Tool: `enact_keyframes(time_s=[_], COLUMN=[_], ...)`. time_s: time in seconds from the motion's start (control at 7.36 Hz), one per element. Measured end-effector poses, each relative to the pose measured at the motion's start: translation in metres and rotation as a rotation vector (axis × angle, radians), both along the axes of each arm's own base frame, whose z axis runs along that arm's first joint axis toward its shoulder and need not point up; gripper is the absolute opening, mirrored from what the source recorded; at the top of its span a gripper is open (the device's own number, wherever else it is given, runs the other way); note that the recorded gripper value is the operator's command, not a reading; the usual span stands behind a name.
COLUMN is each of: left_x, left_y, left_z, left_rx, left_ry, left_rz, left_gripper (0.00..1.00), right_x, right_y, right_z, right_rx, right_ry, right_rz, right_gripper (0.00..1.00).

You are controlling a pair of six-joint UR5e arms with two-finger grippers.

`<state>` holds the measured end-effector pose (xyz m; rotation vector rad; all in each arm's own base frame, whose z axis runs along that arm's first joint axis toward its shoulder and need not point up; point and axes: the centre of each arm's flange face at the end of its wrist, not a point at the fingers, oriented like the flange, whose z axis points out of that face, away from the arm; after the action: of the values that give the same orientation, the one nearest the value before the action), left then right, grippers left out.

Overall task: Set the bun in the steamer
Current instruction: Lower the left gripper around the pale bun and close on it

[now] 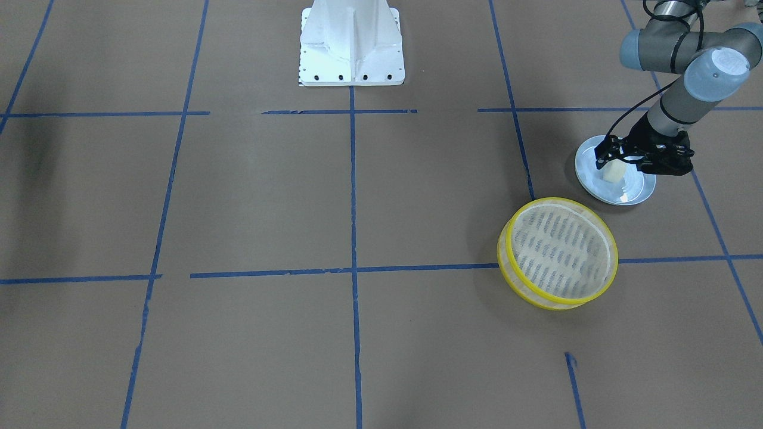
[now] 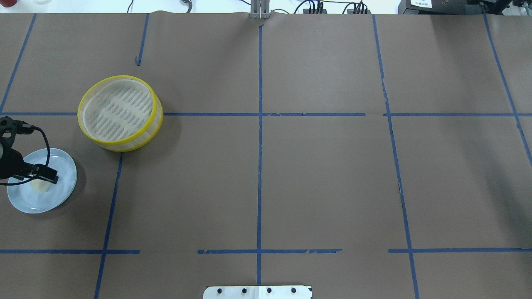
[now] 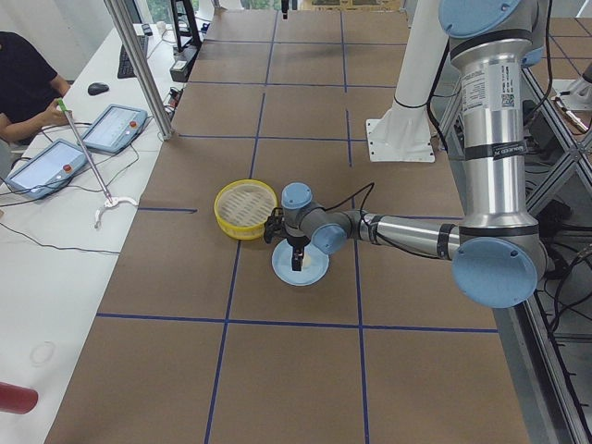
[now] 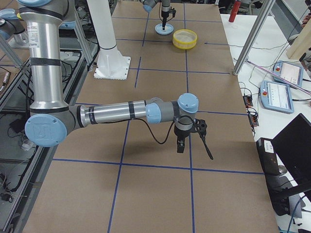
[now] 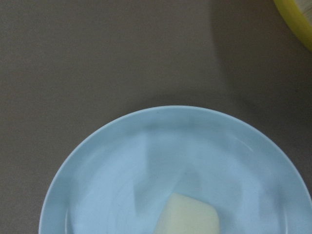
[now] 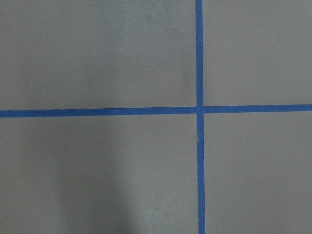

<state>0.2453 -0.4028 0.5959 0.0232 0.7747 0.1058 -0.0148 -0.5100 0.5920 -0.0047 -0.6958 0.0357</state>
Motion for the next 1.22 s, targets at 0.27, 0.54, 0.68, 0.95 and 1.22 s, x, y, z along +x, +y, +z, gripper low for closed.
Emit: enact_keyframes(time_s=[0.27, 0.54, 0.68, 0.95, 1.22], left_x=[0.0025, 0.0026, 0.0025, 0.0020, 0.0013], left_y=[0.0021, 0.0028, 0.0029, 0.0034, 0.0036], left_z=[0.0005, 0.0003, -0.0003, -0.0010, -0.0016], left_rx=[-0.003, -0.004, -0.003, -0.003, -0.006], left_ry=[0.000, 0.000, 0.001, 0.002, 0.003], left_rz=[0.006, 0.006, 0.006, 0.005, 0.002], left_gripper=[0.78, 0.57, 0.51, 0.42, 0.40], right_x=[0.0000, 0.0000, 0.0000, 0.0000, 0.0000], right_y=[0.0000, 0.0000, 0.0000, 0.0000, 0.0000], right_z=[0.0000, 0.0000, 0.0000, 0.0000, 0.0000], right_rx=[0.000, -0.001, -0.001, 0.000, 0.000], right_ry=[0.000, 0.000, 0.000, 0.000, 0.000], right_rz=[0.001, 0.001, 0.001, 0.000, 0.000], right_gripper=[1.00, 1.00, 1.00, 1.00, 1.00])
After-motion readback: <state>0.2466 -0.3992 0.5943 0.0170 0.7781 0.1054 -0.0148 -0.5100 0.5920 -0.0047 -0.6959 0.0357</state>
